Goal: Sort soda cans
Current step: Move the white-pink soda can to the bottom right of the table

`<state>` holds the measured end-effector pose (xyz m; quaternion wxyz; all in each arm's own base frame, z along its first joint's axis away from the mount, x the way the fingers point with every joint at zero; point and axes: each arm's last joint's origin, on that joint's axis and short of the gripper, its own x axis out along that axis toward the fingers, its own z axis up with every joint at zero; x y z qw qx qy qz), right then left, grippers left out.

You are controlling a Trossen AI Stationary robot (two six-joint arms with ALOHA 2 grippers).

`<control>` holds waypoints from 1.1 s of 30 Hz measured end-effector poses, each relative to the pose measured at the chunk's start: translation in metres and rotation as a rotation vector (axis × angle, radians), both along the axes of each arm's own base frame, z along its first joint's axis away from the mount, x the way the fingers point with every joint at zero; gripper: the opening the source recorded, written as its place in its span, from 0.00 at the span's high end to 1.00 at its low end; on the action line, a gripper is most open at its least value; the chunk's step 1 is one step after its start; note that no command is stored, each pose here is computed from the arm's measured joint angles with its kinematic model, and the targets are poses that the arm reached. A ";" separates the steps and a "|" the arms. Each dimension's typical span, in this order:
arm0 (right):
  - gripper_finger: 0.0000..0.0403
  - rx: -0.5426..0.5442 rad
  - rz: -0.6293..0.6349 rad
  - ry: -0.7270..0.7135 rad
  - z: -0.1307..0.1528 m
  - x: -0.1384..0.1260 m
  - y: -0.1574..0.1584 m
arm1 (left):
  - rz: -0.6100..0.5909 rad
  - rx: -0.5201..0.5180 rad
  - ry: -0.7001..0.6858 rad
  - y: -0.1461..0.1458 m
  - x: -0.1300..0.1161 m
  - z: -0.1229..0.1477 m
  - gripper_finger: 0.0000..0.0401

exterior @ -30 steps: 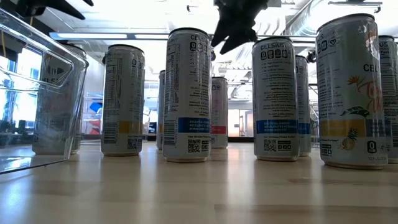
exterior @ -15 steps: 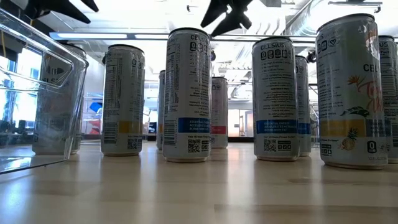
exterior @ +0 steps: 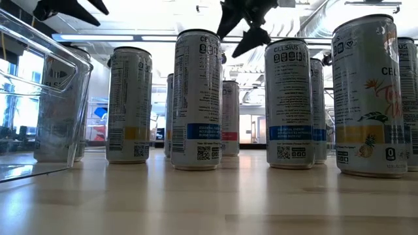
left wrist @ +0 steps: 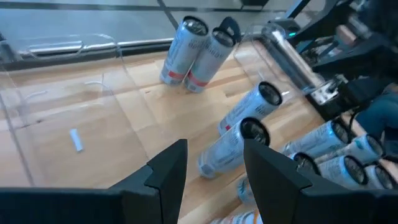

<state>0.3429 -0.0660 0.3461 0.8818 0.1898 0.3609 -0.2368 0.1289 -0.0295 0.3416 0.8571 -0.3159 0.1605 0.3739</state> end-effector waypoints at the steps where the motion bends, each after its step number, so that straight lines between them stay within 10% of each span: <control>1: 0.09 0.010 -0.025 -0.005 0.000 0.000 0.000 | 0.000 0.006 -0.011 0.001 0.002 0.001 0.62; 33: 0.08 0.059 0.006 0.035 -0.073 0.006 0.001 | -0.025 0.123 -0.164 0.027 0.030 0.028 0.62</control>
